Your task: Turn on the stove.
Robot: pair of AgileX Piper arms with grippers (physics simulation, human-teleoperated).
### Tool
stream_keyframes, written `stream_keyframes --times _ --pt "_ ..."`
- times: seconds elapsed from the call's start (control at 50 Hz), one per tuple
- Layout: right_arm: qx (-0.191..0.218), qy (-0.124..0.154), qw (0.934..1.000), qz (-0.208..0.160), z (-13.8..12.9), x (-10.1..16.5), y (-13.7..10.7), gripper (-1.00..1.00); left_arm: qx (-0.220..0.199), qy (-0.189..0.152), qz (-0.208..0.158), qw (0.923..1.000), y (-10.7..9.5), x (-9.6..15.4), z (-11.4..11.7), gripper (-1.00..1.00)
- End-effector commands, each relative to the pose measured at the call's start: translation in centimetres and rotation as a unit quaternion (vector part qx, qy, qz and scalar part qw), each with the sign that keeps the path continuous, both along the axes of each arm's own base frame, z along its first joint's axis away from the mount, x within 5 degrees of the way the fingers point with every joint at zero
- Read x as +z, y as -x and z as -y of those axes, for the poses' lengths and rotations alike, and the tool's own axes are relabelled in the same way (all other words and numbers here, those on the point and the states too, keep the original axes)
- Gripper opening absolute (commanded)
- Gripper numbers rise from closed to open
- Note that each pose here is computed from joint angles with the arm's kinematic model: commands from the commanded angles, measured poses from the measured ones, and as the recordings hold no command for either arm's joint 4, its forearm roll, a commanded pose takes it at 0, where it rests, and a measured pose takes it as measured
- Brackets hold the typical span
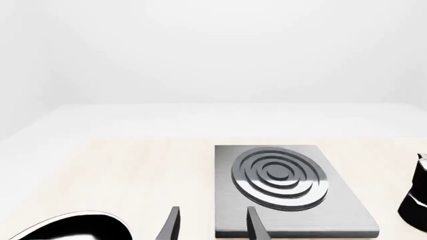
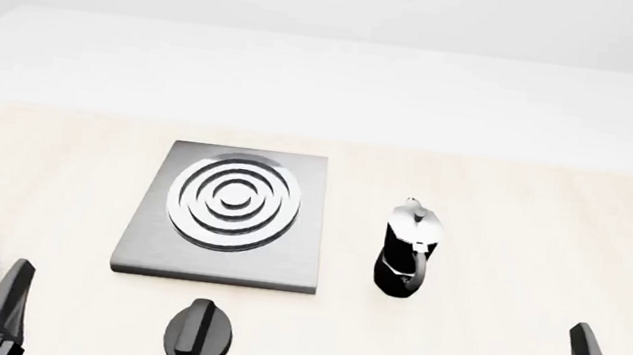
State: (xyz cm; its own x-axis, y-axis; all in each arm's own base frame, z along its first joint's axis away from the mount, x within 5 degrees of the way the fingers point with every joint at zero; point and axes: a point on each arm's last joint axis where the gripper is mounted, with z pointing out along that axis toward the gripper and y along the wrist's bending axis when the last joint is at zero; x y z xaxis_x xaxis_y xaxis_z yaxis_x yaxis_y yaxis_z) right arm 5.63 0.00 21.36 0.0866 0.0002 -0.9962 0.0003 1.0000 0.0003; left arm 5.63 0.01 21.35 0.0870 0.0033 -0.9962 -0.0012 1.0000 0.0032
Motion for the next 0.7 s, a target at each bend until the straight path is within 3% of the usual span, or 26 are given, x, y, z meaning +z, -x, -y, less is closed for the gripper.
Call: stream_keyframes --times 0.02,0.06,0.08,0.16,0.18,0.2,0.46,0.52,0.54,0.56,0.64,0.7 --pt "-0.001 0.000 1.0000 0.000 0.0 0.1 0.0 1.00 0.003 -0.007 -0.001 1.0000 -0.1 0.1 0.0 1.00" --pt "-0.001 0.000 1.0000 -0.001 0.0 0.1 -0.1 1.00 -0.020 -0.032 -0.008 0.9993 -0.3 0.0 0.3 1.00" --pt "0.000 0.001 1.0000 -0.001 0.0 0.1 -0.1 1.00 -0.017 -0.035 -0.001 0.9993 0.0 0.1 0.2 1.00" --pt "0.001 0.002 1.0000 -0.004 0.0 0.0 -0.2 1.00 -0.034 -0.034 -0.034 0.9982 -1.2 0.2 0.5 1.00" --pt "0.001 0.005 1.0000 -0.005 0.0 0.0 -0.2 1.00 -0.063 -0.016 -0.085 0.9942 -2.6 0.4 1.1 1.00" --pt "0.001 0.006 1.0000 -0.005 0.0 0.0 -0.2 1.00 -0.069 -0.008 -0.097 0.9929 -3.1 0.3 1.2 1.00" --pt "0.001 0.006 1.0000 -0.004 0.0 0.0 -0.2 1.00 -0.112 -0.012 -0.161 0.9805 -6.0 -1.0 2.7 1.00" --pt "0.001 0.007 1.0000 -0.004 0.0 0.0 -0.2 1.00 -0.115 -0.014 -0.162 0.9801 -6.1 -0.9 2.8 1.00" --pt "0.001 0.007 1.0000 -0.004 0.0 0.0 -0.2 1.00 -0.122 -0.019 -0.171 0.9775 -6.5 -1.1 3.1 1.00" --pt "0.001 0.007 1.0000 -0.005 0.0 0.0 -0.2 1.00 -0.135 0.002 -0.183 0.9738 -6.8 -1.4 3.6 1.00" --pt "0.002 0.007 1.0000 -0.006 0.0 0.0 -0.2 1.00 -0.162 0.002 -0.202 0.9659 -7.3 -1.8 4.6 1.00" --pt "0.003 0.007 1.0000 -0.005 0.0 0.0 -0.2 1.00 -0.164 -0.002 -0.206 0.9647 -7.5 -2.0 4.7 1.00"
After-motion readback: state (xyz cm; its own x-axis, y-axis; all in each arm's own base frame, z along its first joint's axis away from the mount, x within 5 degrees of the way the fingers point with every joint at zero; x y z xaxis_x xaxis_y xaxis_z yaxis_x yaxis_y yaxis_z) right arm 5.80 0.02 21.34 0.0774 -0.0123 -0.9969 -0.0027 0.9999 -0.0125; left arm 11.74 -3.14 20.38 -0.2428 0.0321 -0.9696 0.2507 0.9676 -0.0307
